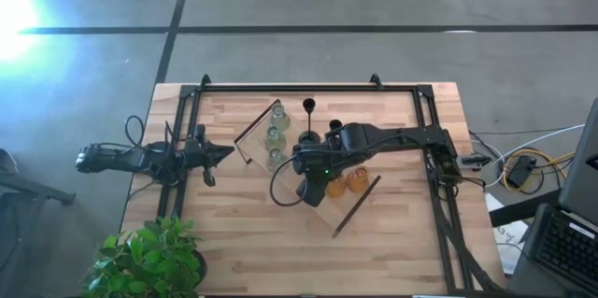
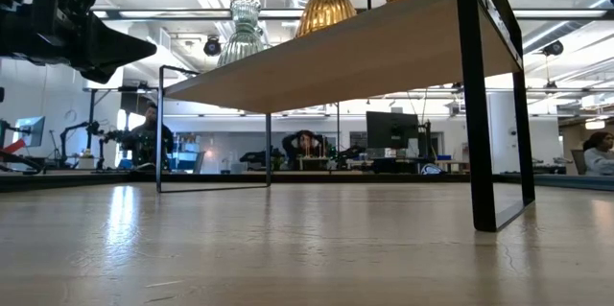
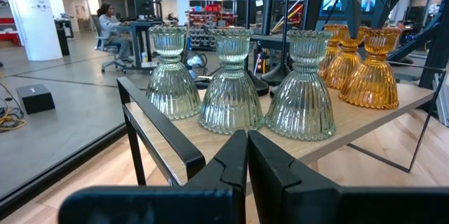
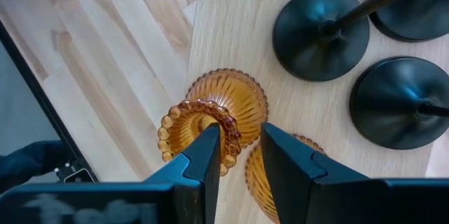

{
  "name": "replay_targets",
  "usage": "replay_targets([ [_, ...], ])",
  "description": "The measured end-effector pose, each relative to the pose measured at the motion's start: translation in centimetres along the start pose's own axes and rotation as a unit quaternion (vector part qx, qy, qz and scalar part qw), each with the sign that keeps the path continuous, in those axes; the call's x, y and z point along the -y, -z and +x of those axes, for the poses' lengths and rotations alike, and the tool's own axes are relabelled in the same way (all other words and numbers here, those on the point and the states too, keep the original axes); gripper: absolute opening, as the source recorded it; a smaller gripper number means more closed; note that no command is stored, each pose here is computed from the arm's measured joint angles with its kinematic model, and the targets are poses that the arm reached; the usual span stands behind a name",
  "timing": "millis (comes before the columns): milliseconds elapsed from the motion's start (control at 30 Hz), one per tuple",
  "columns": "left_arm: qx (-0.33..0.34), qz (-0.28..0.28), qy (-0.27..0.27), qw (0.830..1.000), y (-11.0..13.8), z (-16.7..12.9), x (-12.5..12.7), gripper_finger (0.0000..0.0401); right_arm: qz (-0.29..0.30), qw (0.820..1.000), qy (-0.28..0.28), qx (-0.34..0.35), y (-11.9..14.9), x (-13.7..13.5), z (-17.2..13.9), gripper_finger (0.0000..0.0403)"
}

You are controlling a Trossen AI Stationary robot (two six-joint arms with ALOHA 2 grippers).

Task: Pick & Place candle stick holders
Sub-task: Return to Home Position

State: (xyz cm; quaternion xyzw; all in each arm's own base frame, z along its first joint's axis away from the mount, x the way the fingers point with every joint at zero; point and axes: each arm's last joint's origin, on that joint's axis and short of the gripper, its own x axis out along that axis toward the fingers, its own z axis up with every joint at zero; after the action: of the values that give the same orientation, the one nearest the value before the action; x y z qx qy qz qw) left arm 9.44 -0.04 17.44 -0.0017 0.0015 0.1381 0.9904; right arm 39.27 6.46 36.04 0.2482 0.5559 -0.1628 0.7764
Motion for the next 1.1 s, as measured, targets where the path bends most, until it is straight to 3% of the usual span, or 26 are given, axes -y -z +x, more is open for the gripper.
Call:
replay_targets([
  [1100, 0.000, 0.000, 0.000, 1.000, 0.0, 0.0, 0.0, 0.0019, 0.004, 0.999, -0.013, 0.034, 0.3, 0.3, -3.4, 0.0077],
])
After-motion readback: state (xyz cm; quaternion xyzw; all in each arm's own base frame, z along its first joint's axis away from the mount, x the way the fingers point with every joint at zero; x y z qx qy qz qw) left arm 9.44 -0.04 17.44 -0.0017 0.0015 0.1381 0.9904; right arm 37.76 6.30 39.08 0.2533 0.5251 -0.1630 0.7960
